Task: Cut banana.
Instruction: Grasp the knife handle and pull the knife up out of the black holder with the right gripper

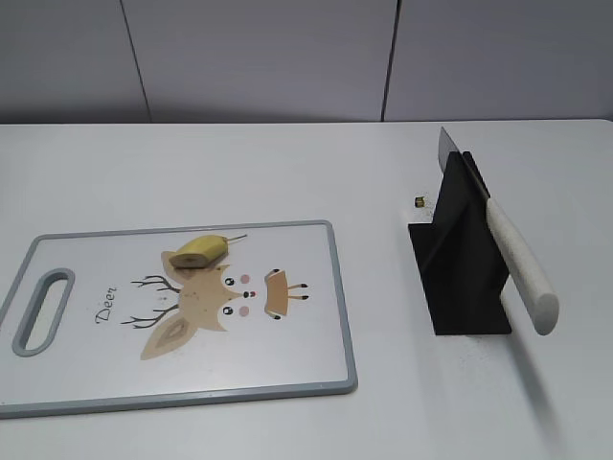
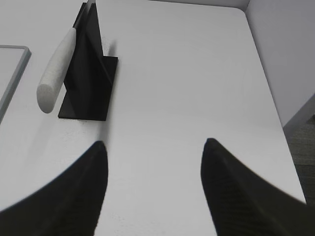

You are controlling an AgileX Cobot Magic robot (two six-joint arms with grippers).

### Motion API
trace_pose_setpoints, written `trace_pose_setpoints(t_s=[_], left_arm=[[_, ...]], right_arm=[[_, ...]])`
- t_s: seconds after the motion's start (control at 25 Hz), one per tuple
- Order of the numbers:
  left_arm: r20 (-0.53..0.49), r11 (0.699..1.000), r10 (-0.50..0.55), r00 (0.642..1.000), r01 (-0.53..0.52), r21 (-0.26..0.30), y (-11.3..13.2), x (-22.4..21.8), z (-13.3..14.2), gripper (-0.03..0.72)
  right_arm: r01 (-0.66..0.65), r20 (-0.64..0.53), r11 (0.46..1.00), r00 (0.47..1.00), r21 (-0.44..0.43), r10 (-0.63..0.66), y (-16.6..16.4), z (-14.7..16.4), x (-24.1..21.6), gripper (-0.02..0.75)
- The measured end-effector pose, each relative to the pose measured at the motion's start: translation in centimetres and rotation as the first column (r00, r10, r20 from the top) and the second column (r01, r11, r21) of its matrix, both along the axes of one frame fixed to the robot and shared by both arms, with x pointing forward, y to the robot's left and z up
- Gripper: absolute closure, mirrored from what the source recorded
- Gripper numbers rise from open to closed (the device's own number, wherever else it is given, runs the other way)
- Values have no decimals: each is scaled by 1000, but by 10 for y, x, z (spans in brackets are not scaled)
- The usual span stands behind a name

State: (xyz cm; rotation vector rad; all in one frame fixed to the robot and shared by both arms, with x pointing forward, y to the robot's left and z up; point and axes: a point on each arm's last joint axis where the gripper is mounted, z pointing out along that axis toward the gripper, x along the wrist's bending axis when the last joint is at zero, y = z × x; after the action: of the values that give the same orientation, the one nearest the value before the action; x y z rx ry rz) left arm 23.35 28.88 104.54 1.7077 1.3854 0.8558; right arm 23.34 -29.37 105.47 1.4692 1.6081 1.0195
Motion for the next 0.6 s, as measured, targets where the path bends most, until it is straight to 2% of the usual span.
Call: trace_pose_setpoints(t_s=[0.44, 0.6], left_arm=[[0, 1000, 0, 1000, 0, 0, 0, 0, 0, 121], [0, 1000, 0, 1000, 0, 0, 0, 0, 0, 124]], right_arm=[[-2, 0, 1000, 1000, 2, 2, 0, 0, 0, 278], [-3, -48, 1000, 999, 1, 3, 1, 6, 6, 194]])
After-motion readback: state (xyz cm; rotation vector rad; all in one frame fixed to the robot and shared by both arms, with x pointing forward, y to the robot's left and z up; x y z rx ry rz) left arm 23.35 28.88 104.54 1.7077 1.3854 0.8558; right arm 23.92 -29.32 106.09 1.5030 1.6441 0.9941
